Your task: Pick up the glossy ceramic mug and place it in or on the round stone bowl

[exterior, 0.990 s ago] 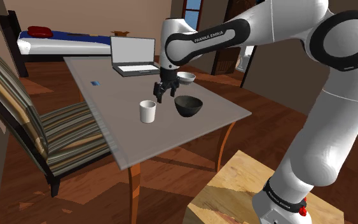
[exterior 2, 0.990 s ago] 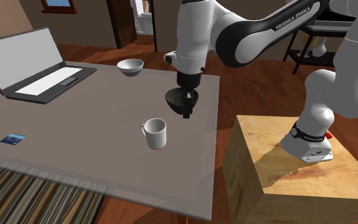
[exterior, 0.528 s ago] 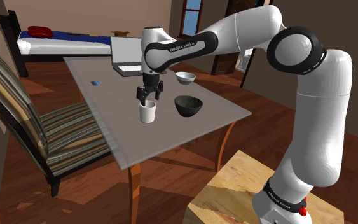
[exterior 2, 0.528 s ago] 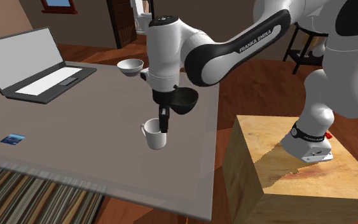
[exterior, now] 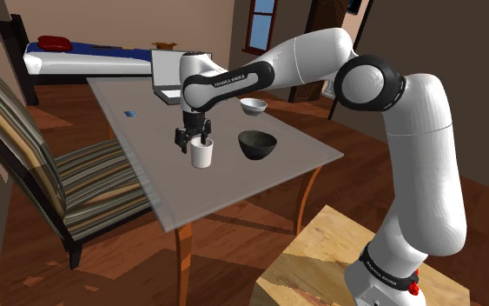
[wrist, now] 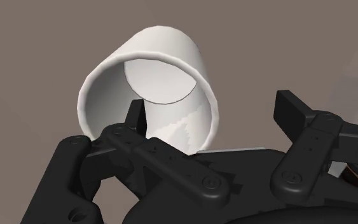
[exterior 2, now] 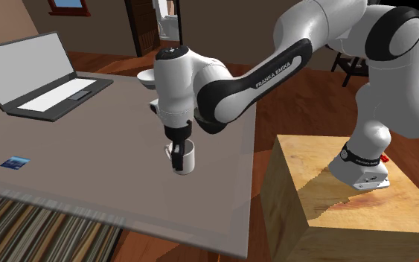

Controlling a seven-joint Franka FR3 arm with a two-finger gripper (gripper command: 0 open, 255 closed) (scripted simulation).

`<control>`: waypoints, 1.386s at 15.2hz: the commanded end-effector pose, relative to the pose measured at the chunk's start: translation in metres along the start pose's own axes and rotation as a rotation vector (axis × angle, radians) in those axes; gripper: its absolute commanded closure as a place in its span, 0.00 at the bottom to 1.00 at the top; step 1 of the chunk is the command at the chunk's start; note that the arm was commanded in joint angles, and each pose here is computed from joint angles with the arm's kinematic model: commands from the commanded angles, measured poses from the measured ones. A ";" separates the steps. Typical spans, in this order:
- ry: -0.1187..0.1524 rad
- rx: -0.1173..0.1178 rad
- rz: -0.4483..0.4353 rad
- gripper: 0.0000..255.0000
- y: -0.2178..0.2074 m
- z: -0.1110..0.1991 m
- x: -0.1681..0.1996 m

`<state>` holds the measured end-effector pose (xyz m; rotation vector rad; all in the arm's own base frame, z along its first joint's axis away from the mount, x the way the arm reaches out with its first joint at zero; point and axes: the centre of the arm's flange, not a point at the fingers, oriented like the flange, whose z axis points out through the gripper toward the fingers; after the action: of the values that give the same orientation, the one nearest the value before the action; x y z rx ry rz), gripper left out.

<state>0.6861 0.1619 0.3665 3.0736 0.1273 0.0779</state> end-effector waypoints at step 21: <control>0.000 0.000 0.000 1.00 0.001 0.013 0.001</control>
<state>0.6872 0.1609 0.3504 3.0737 0.1272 0.0779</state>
